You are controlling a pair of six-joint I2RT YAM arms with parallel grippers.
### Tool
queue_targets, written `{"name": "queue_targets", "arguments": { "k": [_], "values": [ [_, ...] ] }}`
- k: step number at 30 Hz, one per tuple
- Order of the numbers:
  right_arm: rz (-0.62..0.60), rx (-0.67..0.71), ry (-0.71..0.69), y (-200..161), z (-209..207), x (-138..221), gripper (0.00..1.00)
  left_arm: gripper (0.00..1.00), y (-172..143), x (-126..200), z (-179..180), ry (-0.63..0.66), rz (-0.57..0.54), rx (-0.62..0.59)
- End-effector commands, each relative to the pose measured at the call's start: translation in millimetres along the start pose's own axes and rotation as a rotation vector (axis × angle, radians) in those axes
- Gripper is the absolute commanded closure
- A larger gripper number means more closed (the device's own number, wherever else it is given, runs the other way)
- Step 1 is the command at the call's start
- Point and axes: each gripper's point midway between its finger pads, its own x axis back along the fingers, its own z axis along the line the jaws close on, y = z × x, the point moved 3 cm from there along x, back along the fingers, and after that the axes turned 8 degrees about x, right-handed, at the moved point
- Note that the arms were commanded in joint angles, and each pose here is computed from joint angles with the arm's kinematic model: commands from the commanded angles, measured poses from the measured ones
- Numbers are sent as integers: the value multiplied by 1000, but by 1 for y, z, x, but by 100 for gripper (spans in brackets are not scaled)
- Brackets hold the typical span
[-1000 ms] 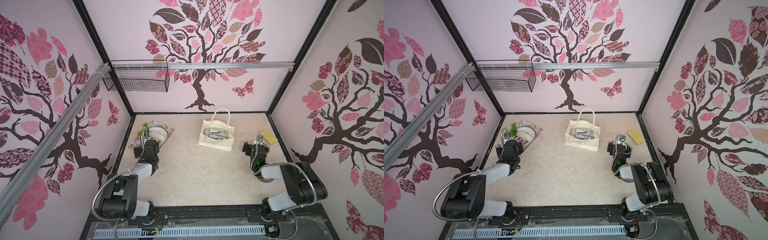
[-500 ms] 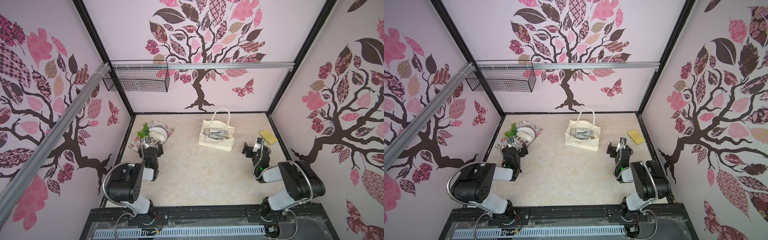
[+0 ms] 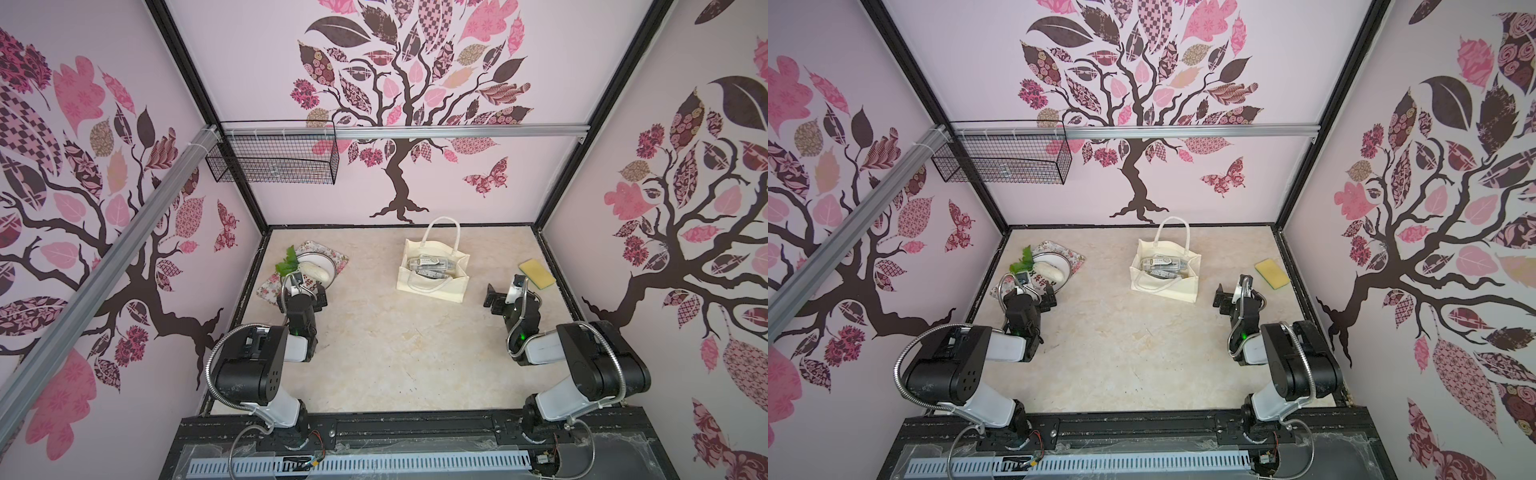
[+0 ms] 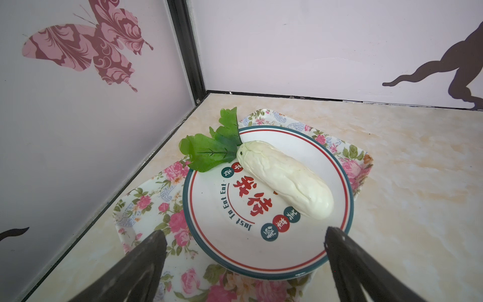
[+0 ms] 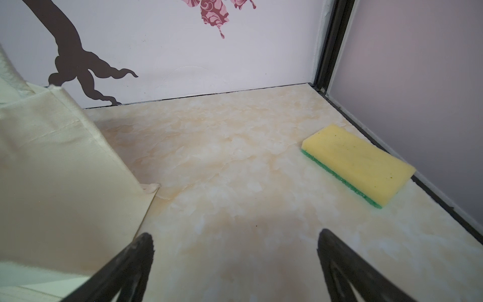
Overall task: Put the compass set into the canvas bag
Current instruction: Reset both arms
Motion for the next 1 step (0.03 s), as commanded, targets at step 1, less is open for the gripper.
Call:
{"name": "queue_targets", "arguments": {
  "k": [1],
  "values": [
    [-28,-5,2,8,0,-3,0,3,0,1,2,0,-13,7]
  ]
}}
